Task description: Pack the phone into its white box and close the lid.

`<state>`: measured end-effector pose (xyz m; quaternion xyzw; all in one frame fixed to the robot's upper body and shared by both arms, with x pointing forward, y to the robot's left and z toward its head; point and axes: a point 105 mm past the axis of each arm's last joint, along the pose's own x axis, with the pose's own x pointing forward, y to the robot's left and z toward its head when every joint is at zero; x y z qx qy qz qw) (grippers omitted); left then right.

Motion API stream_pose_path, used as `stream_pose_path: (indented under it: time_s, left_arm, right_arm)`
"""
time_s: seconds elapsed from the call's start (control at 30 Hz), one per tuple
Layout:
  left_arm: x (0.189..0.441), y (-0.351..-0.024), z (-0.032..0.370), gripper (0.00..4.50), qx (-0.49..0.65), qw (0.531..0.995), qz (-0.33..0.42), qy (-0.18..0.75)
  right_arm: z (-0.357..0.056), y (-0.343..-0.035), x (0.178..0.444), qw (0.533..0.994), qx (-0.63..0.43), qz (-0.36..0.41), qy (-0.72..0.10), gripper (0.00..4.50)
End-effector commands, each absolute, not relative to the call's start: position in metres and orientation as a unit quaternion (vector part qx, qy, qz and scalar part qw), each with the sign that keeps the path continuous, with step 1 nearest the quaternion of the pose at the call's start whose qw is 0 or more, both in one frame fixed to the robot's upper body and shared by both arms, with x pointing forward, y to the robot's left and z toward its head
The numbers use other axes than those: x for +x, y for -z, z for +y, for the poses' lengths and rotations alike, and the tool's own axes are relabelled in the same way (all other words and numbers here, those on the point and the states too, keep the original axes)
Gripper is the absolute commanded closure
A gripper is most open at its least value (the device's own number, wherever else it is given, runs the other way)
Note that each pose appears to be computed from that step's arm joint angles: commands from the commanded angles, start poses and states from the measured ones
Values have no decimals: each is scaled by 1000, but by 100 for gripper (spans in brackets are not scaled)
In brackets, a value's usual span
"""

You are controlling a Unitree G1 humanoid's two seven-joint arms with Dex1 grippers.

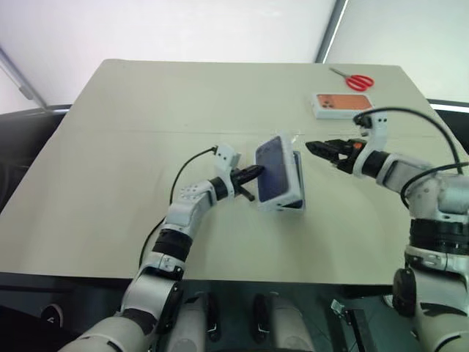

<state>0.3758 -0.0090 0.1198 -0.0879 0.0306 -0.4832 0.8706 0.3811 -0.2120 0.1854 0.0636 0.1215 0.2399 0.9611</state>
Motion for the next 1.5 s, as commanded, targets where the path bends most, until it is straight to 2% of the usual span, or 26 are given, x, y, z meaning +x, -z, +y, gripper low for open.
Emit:
stream_pose_path:
  time_s: [0.03, 0.17, 0.4, 0.63, 0.73, 0.83, 1.13, 1.5]
  left_arm:
    - [376, -129, -21, 450, -78, 864, 11, 497]
    - [380, -135, -22, 450, -73, 865, 1, 497]
    - [387, -141, 5, 450, -66, 880, -8, 470]
    - [392, -116, 34, 450, -57, 899, 37, 432]
    - [391, -121, 31, 450, -96, 892, 45, 439]
    - [388, -106, 24, 450, -58, 888, 82, 449]
    - [383, -97, -3, 450, -74, 864, 121, 483]
    - [385, -110, -23, 450, -88, 855, 100, 501]
  right_arm:
    - [-220, -198, 385, 969, -27, 76, -232, 246]
    - [-218, -186, 382, 951, -181, 66, -240, 446]
    - [-214, -168, 381, 931, -247, 71, -260, 446]
    - [-200, -169, 378, 929, -239, 50, -280, 446]
    - [-191, -163, 372, 923, -233, 52, -301, 446]
    - [-181, -154, 365, 916, -232, 59, -323, 446]
    - [-186, -154, 358, 914, -246, 64, -317, 446]
    - [-197, -157, 356, 913, -263, 71, -303, 446]
